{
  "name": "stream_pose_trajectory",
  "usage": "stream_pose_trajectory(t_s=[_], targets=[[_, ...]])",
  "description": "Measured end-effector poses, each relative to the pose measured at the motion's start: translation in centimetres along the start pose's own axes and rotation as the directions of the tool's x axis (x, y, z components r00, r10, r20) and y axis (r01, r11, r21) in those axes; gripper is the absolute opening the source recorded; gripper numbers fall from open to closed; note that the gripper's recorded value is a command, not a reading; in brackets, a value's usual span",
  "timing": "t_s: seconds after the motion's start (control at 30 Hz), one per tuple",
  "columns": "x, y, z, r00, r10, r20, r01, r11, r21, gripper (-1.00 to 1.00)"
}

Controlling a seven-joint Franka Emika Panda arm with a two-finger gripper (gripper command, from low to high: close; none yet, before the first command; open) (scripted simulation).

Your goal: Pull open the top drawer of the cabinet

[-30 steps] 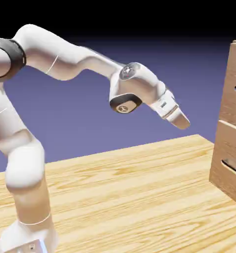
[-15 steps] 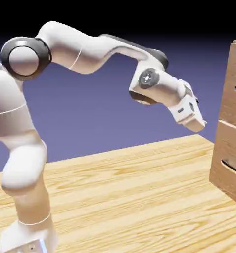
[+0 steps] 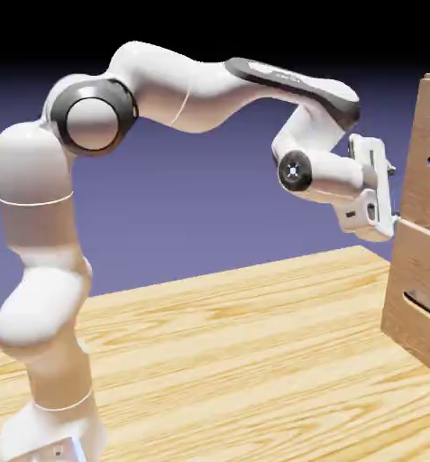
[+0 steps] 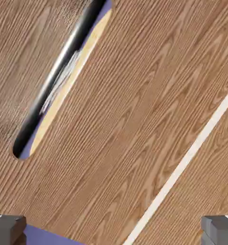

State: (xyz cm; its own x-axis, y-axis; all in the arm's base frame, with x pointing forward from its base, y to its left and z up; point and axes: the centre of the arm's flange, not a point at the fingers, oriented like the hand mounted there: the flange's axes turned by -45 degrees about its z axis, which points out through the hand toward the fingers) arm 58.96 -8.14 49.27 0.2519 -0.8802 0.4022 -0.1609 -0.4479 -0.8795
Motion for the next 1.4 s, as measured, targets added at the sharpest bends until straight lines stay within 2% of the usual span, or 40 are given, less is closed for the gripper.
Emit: stream_pose_trajectory(t_s=[0.27, 0.53, 0.83, 0.87, 1.03, 1.4], targets=[[1.1, -0.6, 2.9, 0.973, 0.214, -0.084, -0.204, 0.972, 0.118, 0.0], [3.0, -1.7, 5.4, 0.886, 0.438, -0.153, -0.394, 0.885, 0.248, 0.0], [4.3, -2.6, 9.9, 0.88, 0.448, -0.156, -0.403, 0.879, 0.255, 0.0], [4.4, -2.6, 10.2, 0.88, 0.448, -0.156, -0.402, 0.879, 0.254, -1.0], [3.9, -2.3, 8.5, 0.881, 0.448, -0.156, -0.402, 0.879, 0.256, -1.0], [1.8, -1.0, 0.6, 0.881, 0.448, -0.156, -0.402, 0.879, 0.256, -1.0]])
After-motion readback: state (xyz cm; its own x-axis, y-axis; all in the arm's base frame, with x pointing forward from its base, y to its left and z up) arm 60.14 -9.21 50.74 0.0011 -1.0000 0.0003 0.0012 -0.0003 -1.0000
